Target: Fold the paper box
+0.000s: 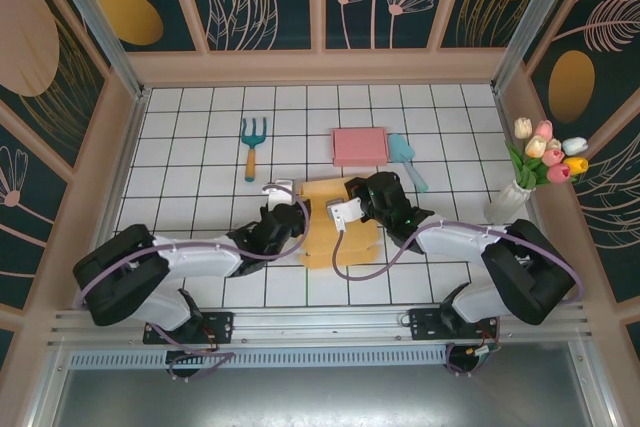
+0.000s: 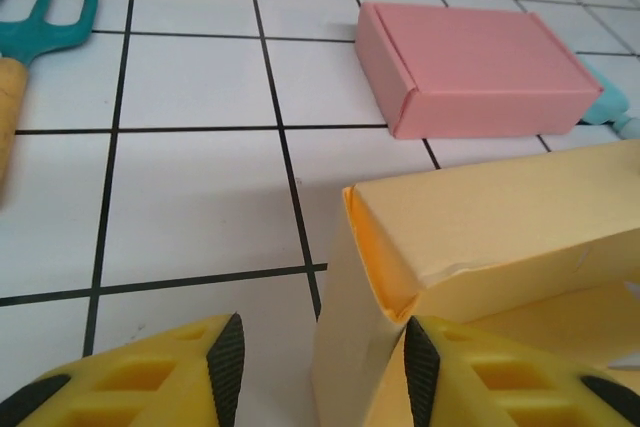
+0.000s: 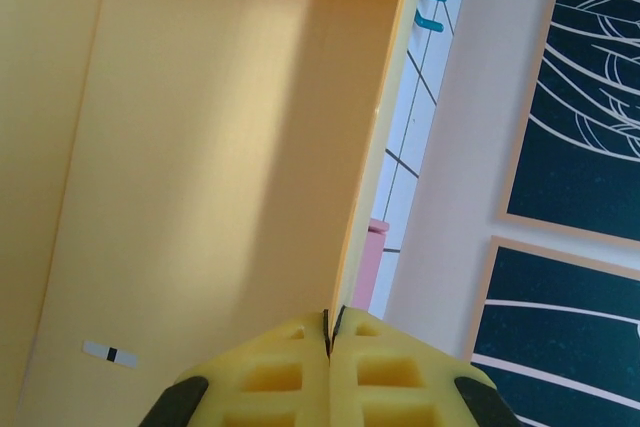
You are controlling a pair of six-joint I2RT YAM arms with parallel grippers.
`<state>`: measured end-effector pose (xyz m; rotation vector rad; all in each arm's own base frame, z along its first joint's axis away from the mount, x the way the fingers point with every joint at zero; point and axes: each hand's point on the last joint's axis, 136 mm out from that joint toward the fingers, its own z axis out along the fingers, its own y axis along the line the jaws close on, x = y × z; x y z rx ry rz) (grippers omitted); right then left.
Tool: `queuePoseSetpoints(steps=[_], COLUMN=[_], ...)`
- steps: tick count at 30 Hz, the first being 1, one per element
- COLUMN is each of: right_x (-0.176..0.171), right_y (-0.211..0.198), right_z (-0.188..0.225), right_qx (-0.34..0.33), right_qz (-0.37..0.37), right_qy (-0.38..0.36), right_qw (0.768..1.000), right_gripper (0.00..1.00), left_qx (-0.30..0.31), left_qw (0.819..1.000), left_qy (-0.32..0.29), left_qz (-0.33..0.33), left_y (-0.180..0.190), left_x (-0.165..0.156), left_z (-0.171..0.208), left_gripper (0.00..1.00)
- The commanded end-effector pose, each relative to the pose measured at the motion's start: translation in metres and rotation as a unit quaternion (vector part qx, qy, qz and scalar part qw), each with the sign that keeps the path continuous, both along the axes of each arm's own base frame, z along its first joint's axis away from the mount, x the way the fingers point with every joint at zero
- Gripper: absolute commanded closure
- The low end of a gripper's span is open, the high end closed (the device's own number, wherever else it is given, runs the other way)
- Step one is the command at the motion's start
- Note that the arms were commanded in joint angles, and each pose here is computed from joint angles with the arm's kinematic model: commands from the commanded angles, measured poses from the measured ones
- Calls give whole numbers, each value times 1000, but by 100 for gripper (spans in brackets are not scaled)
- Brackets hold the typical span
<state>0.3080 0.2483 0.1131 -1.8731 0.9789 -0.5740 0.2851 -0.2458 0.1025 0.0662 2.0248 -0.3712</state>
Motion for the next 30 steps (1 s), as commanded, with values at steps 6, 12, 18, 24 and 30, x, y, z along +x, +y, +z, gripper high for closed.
queuePoseSetpoints(steps=[6,12,18,24,30], right_x=[-21,-24,-24,-25,-25], right_y=[-12,-11,-11,-11,-11], right_z=[-35,-37,-40,-44,-46], right_qx=[-50,-52,-58,-65,-66], right_qz=[1,6,8,9,9], right_qy=[49,51,53,57,60], right_qw=[998,997,997,996,996], right_gripper=[100,100,100,100,100], left_qx=[23,12,-11,-16,-38], left_qw=[1000,998,994,995,993], left_qy=[-14,-16,-25,-18,-19], left_qz=[-10,-66,-105,-98,-111], left_y=[15,-3,-22,-27,-38], left_x=[-5,-3,4,15,16], left_z=[-5,-9,-5,-12,-7], left_gripper=[53,55,67,77,81])
